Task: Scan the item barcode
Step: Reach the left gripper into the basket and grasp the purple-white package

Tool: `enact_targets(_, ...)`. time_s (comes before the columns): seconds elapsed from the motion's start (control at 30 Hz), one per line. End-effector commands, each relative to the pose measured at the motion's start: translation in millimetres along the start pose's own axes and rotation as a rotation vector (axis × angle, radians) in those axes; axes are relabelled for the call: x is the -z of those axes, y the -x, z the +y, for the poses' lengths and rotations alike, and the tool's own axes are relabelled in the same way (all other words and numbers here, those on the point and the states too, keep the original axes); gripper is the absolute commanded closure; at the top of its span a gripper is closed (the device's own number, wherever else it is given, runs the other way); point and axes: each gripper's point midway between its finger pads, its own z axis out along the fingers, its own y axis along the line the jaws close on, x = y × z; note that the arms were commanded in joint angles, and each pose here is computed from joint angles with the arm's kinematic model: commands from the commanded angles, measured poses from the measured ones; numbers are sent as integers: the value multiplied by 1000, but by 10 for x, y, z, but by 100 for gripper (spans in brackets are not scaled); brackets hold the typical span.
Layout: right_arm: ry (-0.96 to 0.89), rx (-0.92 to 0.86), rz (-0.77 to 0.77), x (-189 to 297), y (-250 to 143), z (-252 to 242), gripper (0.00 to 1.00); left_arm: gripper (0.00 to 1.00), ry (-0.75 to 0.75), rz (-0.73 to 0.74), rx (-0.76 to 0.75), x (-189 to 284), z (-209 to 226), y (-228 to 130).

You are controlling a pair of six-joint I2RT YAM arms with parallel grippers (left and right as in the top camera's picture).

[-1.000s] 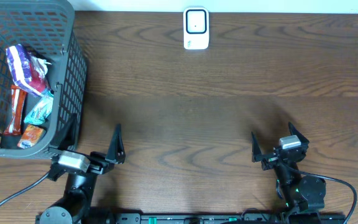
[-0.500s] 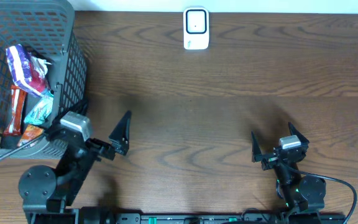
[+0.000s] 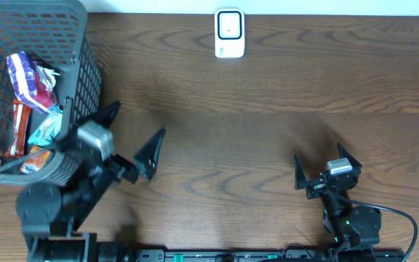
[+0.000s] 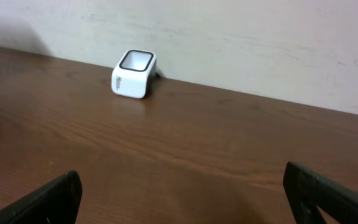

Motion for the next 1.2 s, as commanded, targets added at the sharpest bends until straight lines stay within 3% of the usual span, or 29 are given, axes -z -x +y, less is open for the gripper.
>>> enact_targets(0.0,-1,-8,5,-3,-19,2,1,2,66,85,27,-103,151,89)
enact_targets(0.2,-1,-8,5,-3,-19,2,1,2,-173,209,100,-286,-119,-143)
enact_targets(0.37,-1,-8,5,-3,-19,2,1,2,-152,209,99,-387,-25,-152)
enact_targets(0.5,-1,-8,5,-3,-19,2,1,2,94,150,49,-420,387,77)
enact_targets(0.63,-1,-8,5,-3,-19,2,1,2,455,116,18,-332,998,336)
enact_targets(0.87,-1,-8,6,-3,-20,2,1,3,875,385,18,-271,1869,253)
enact_targets(0.97,-1,-8,5,-3,-19,2,1,2,1073,378,65,-96,2275,373)
enact_targets(1.1,-1,-8,5,-3,-19,2,1,2,1190,309,182,120,2620,450)
enact_targets(1.17,-1,-8,5,-3,-19,2,1,2,1169,310,224,168,2681,413)
